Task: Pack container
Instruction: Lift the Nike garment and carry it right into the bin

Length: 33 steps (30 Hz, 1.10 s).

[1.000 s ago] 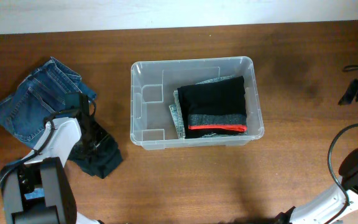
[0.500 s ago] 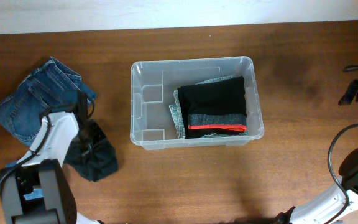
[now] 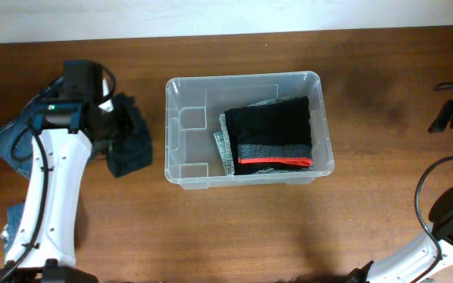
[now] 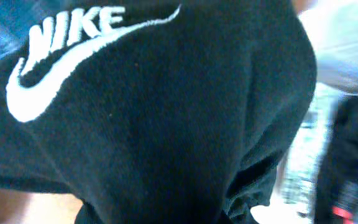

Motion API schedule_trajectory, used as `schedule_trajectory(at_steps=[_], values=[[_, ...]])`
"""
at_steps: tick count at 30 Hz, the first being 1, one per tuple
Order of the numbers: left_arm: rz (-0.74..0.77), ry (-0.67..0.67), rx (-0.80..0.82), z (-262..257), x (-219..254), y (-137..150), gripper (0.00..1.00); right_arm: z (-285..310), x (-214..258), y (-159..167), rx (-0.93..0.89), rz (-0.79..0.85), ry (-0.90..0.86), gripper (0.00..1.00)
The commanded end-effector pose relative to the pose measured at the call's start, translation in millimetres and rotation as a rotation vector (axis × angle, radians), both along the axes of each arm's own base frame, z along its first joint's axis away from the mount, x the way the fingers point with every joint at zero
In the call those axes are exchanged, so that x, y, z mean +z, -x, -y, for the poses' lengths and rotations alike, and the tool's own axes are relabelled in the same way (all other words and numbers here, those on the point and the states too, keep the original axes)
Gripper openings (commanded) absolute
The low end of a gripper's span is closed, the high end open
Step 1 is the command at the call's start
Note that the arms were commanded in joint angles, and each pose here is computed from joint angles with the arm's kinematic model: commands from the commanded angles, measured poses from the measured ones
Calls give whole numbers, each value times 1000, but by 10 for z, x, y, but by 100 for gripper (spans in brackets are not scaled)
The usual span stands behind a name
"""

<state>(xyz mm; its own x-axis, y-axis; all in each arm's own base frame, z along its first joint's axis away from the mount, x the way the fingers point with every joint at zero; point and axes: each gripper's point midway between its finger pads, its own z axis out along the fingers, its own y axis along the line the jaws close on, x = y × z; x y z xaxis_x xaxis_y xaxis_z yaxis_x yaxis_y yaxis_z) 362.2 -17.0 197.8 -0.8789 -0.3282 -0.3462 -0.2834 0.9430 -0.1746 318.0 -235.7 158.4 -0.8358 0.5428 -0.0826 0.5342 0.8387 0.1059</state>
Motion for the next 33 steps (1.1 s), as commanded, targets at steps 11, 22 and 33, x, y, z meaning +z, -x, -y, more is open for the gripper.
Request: schedule_trajectory(at_steps=[11,22,33], values=[[315,89,-398,1569,945,-186,1,-8,23,-4,-1,8,0,98],[112,-58,-407,1820,-215,-606,1,-8,23,-4,-1,8,0,98],[12,-156,-412,1791,-935,-800,1,-8,23,-4,-1,8,0,98]])
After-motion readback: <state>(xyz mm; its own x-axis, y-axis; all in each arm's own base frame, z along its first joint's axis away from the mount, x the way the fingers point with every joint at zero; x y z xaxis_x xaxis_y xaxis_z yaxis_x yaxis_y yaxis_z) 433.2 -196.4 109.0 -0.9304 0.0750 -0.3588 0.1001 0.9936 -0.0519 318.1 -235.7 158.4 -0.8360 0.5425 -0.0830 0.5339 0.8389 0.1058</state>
